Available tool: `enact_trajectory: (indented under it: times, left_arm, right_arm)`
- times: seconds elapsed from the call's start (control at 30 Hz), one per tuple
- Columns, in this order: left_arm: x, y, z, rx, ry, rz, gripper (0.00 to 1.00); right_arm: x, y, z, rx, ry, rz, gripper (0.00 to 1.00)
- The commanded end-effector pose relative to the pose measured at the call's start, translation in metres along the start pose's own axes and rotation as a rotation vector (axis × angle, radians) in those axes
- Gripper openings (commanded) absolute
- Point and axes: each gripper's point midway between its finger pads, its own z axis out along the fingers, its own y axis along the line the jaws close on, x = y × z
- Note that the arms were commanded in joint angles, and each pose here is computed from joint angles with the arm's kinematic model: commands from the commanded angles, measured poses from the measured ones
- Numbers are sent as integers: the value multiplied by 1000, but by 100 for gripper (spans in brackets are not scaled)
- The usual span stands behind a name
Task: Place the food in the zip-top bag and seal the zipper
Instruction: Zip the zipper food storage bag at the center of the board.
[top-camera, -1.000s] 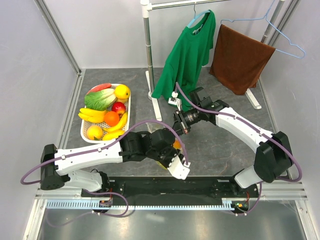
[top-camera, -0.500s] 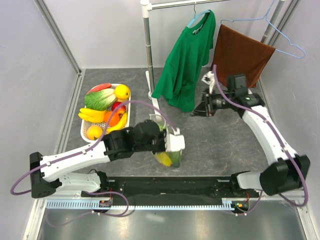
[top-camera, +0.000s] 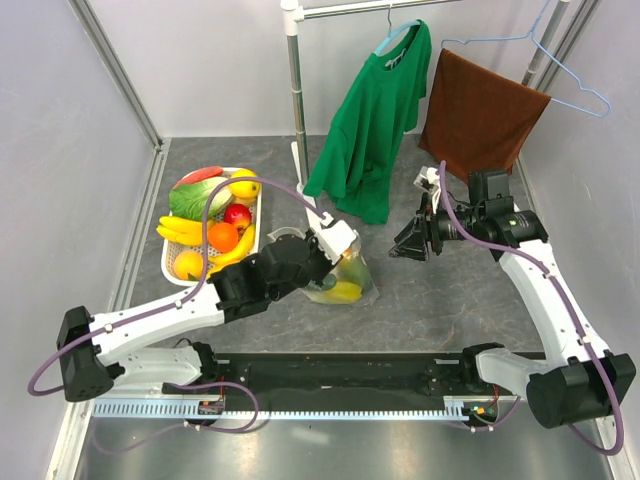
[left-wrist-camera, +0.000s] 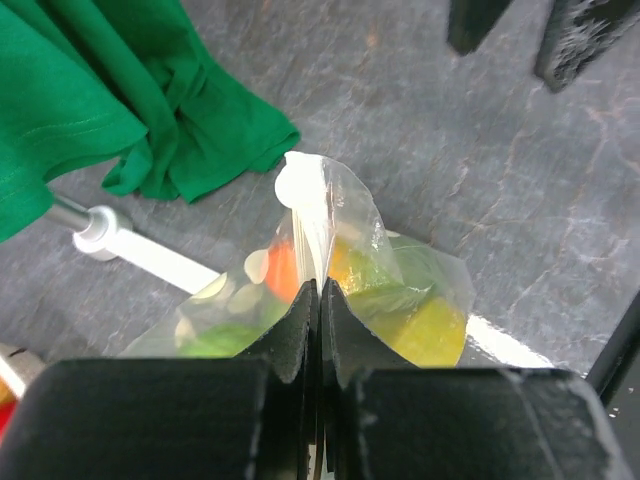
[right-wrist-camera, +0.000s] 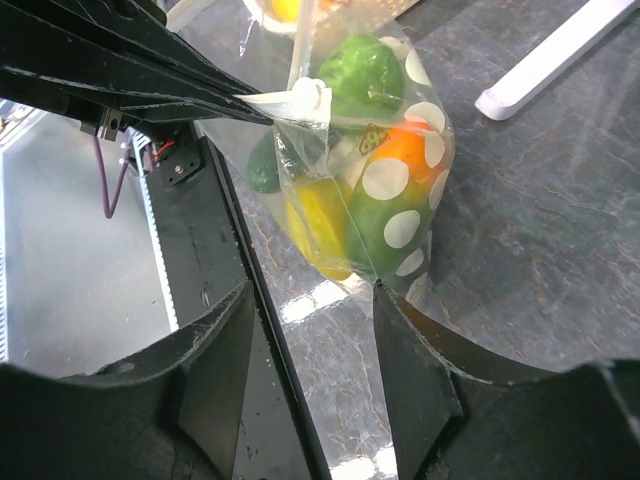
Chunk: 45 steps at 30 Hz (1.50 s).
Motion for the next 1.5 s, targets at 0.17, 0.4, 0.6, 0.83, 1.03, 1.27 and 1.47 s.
enact_trajectory:
  times: [0.17, 0.4, 0.6, 0.83, 1.03, 1.27, 1.47]
  left_arm:
    - [-40, -15, -14, 111, -242, 14, 2]
    - [-40, -32, -19, 211, -296, 91, 2]
    - [-39, -47, -32, 307, -356, 173, 2]
    - [-34, -53, -27, 337, -339, 205, 2]
    - [-31, -58, -29, 367, -340, 215, 2]
    - [-34, -56, -27, 357, -338, 217, 2]
    - [-36, -45, -35, 325, -285, 149, 38]
  right_arm:
    - [2, 15, 15, -156, -26, -74, 58]
    - [10, 29, 37, -188, -22, -138, 57]
    - [11, 26, 43, -188, -13, -172, 55]
    - [17, 39, 51, -245, 7, -213, 49]
    - [20, 49, 53, -238, 3, -267, 42]
    - [23, 50, 56, -242, 13, -279, 3]
    - [22, 46, 52, -183, 0, -324, 0]
